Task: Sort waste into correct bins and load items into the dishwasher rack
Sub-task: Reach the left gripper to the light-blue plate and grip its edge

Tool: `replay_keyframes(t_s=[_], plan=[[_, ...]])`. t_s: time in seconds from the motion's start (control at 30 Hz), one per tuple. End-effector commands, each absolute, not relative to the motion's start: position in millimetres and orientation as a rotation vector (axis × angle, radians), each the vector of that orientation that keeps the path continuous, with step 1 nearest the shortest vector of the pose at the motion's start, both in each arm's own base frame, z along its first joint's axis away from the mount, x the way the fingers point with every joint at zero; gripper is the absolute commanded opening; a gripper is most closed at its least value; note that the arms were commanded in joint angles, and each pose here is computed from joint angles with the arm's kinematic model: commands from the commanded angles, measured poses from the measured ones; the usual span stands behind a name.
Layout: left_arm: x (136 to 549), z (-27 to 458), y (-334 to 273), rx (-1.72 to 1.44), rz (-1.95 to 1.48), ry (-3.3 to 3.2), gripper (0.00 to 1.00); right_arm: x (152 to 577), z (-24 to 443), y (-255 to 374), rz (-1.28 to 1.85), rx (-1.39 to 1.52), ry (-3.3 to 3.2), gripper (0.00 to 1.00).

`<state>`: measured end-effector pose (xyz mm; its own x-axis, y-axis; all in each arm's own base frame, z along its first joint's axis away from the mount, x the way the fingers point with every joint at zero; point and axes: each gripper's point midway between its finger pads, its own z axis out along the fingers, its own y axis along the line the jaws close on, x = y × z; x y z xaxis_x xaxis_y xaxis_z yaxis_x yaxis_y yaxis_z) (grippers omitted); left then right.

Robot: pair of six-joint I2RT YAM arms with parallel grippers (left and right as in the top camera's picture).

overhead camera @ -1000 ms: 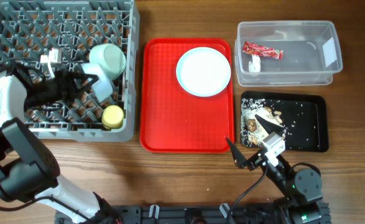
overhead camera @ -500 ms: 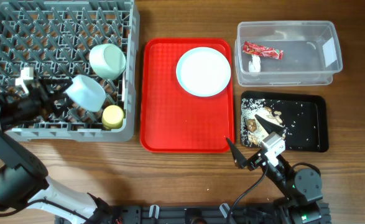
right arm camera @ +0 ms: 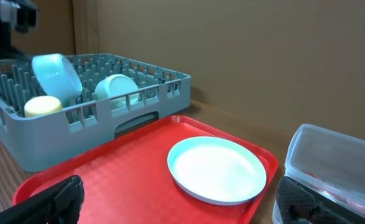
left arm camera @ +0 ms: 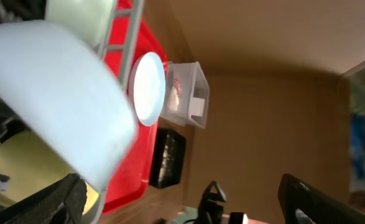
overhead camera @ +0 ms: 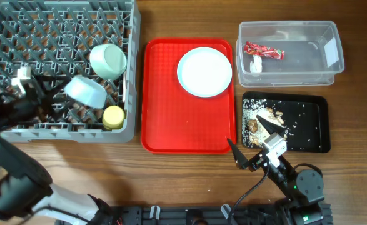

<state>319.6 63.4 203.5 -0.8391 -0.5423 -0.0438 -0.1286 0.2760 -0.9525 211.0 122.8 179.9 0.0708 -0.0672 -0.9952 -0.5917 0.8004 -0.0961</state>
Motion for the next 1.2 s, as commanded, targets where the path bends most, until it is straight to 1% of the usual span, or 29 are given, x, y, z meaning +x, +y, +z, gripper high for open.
replay_keyframes(t_s=[0.0,0.17,0.23,0.33,0.43,0.6,0.7,0.8,0.87,0.97,1.1,1.17], plan=[[311,250,71,-0.539,-1.329,2.256,1.0,212,179,122,0.43,-0.549,1.47,1.0],[306,261,88,-0.662,-1.032,2.327,1.0,212,179,121,0.429,-0.549,1.47,1.0],[304,267,89,-0.668,-0.989,2.318,1.0,212,179,122,0.43,-0.549,1.47,1.0],[306,274,69,-0.579,-0.991,2.337,1.0,212,179,122,0.429,-0.549,1.47,1.0],[314,266,36,-0.428,-0.959,2.435,1.0,212,179,121,0.429,-0.549,1.47,1.0],[339,245,-36,-0.125,-0.698,2.608,1.0,212,179,122,0.429,-0.549,1.47,1.0],[355,239,-93,0.157,-0.578,2.594,1.0,212,179,121,0.429,-0.549,1.47,1.0],[364,226,-143,0.347,-0.518,2.573,1.0,212,179,121,0.429,-0.549,1.47,1.0],[373,210,-159,0.304,-0.445,2.603,1.0,212,179,121,0.429,-0.549,1.47,1.0],[391,175,-170,0.143,-0.343,2.663,1.0,212,179,121,0.429,-0.549,1.47,1.0],[411,129,-191,-0.011,-0.384,2.721,1.0,212,179,121,0.429,-0.549,1.47,1.0],[421,105,-197,-0.036,-0.385,2.739,0.98,212,179,121,0.429,-0.549,1.47,1.0]])
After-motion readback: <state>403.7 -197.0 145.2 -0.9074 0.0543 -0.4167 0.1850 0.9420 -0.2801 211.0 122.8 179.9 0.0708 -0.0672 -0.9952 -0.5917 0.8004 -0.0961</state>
